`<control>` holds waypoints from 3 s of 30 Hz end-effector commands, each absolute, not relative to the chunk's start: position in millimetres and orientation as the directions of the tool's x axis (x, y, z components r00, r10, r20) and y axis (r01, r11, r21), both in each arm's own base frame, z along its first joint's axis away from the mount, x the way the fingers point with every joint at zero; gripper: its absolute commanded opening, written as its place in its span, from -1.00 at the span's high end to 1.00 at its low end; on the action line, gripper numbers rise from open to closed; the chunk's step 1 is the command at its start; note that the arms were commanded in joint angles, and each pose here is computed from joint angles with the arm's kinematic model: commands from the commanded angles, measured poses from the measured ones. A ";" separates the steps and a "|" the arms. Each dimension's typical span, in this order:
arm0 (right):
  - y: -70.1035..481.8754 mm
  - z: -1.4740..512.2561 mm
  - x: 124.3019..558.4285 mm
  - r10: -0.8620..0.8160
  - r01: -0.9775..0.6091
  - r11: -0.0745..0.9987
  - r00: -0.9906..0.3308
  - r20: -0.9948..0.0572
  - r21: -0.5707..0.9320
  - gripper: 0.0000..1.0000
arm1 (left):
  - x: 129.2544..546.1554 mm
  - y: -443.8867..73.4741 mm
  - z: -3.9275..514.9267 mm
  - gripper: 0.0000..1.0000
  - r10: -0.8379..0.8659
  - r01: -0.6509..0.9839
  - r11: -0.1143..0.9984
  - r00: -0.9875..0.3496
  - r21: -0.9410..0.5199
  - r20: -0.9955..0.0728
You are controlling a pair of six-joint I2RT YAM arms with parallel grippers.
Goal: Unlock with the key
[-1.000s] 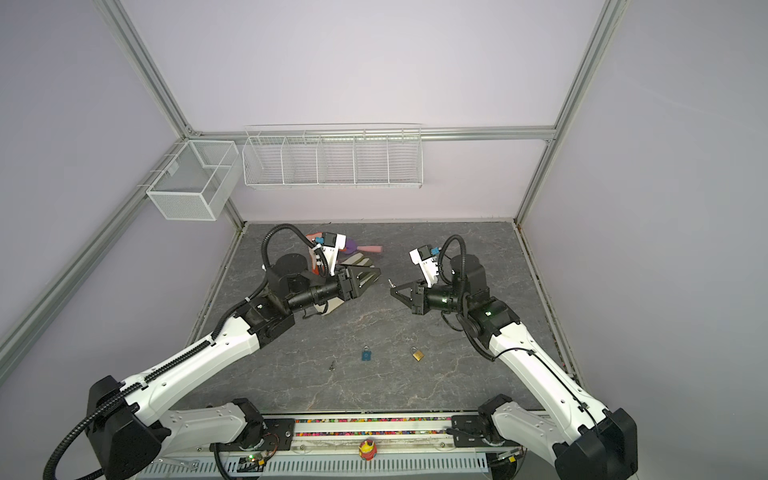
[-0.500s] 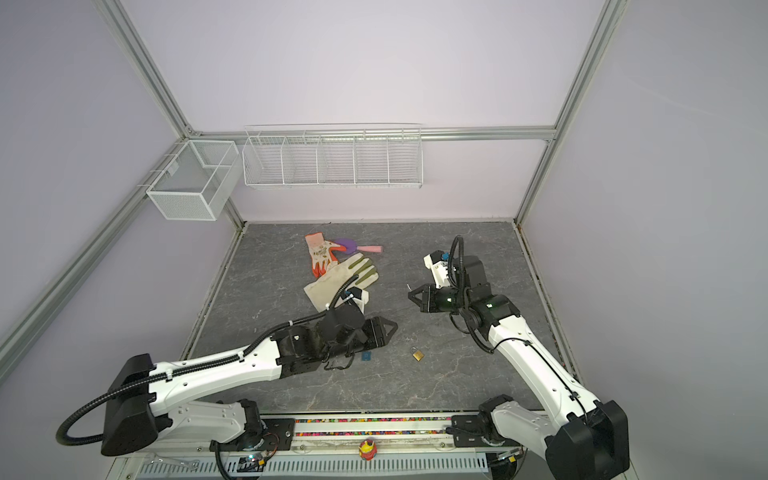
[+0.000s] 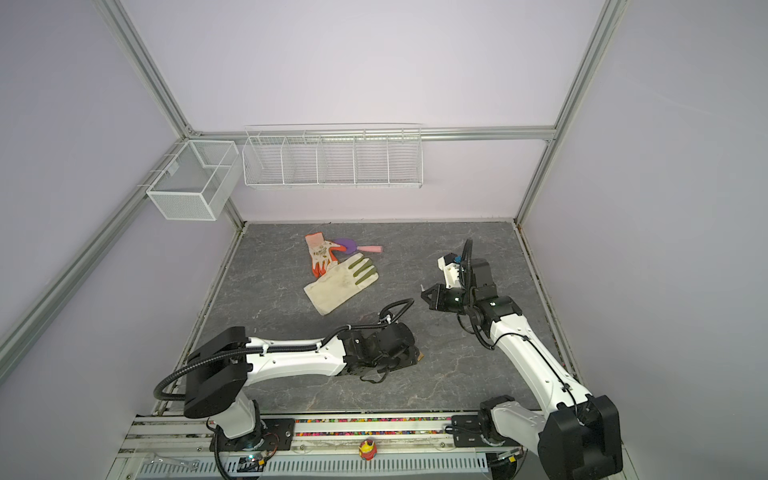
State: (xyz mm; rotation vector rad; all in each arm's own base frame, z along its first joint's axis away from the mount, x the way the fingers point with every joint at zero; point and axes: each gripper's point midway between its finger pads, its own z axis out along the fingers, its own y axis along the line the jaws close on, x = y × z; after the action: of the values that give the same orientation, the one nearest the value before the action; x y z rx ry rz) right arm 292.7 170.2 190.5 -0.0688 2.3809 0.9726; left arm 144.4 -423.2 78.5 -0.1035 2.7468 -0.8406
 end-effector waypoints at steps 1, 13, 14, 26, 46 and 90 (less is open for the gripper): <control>163.4 188.2 295.6 0.174 -0.233 0.739 -0.841 -0.513 0.632 0.88 | 144.3 -436.6 80.8 -0.10 -0.151 -0.007 0.826 -0.966 -0.564 -0.208; 145.7 191.0 301.8 0.243 -0.186 0.711 -0.840 -0.485 0.678 0.88 | 153.9 -443.1 53.8 -0.11 -0.079 0.022 0.887 -0.977 -0.461 -0.200; 145.2 191.7 302.0 0.244 -0.188 0.709 -0.839 -0.487 0.679 0.88 | 154.6 -441.7 51.3 -0.11 -0.077 0.021 0.895 -0.977 -0.447 -0.200; 135.0 192.6 305.0 0.275 -0.172 0.696 -0.833 -0.480 0.697 0.88 | 163.0 -453.7 35.7 -0.11 -0.036 0.043 0.912 -0.982 -0.407 -0.186; 117.1 185.4 310.0 0.352 -0.120 0.652 -0.827 -0.439 0.748 0.88 | 172.1 -452.9 26.2 -0.07 0.065 0.119 0.956 -0.977 -0.270 -0.204; 94.5 188.6 319.9 0.433 -0.064 0.632 -0.798 -0.420 0.772 0.88 | 163.2 -451.1 20.1 -0.22 0.305 0.312 0.950 -0.937 -0.018 -0.172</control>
State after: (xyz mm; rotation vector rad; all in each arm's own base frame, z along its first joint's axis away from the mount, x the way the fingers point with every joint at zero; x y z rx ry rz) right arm 318.4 93.1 186.4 0.2955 2.2806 1.0832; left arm 169.6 -458.7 24.9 0.4180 2.9241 -0.1545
